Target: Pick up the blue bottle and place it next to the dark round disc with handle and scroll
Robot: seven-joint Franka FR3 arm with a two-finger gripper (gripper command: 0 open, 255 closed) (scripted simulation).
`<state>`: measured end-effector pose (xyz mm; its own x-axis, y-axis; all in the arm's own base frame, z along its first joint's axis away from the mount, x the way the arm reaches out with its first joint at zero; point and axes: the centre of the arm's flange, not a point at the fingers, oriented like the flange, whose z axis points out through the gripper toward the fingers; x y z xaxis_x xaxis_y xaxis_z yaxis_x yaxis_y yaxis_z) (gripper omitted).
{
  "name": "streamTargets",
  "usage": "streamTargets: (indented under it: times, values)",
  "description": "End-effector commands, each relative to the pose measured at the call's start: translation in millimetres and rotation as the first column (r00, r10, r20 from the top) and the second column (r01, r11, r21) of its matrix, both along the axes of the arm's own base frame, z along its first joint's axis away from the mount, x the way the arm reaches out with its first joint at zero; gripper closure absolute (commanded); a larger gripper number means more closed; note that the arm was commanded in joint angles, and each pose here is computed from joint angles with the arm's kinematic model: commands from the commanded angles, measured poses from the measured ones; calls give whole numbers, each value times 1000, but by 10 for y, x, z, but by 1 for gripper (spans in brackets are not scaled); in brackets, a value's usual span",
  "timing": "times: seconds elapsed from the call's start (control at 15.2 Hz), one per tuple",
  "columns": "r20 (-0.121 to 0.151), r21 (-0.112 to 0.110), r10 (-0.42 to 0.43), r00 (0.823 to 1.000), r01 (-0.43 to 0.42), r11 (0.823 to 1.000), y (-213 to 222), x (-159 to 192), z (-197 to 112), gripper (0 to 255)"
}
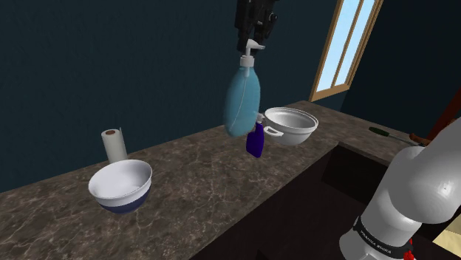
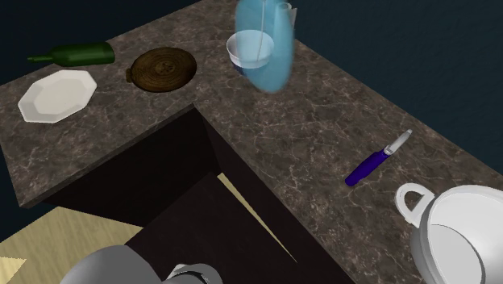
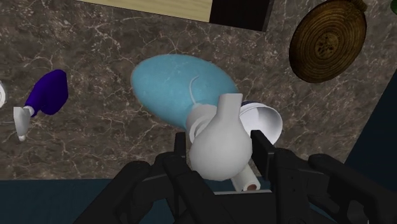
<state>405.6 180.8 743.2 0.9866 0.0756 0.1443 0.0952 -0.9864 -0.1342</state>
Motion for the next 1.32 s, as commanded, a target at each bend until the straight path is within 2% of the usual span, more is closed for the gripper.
streamTargets:
  times: [0.0, 0.4, 1.25]
  values:
    - [0, 0, 0, 1000, 0, 1000, 11, -1, 101, 255]
    - [0, 0, 0, 1000, 0, 1000, 11, -1, 386, 255]
    - [0, 0, 0, 1000, 0, 1000, 1273, 269, -745, 255]
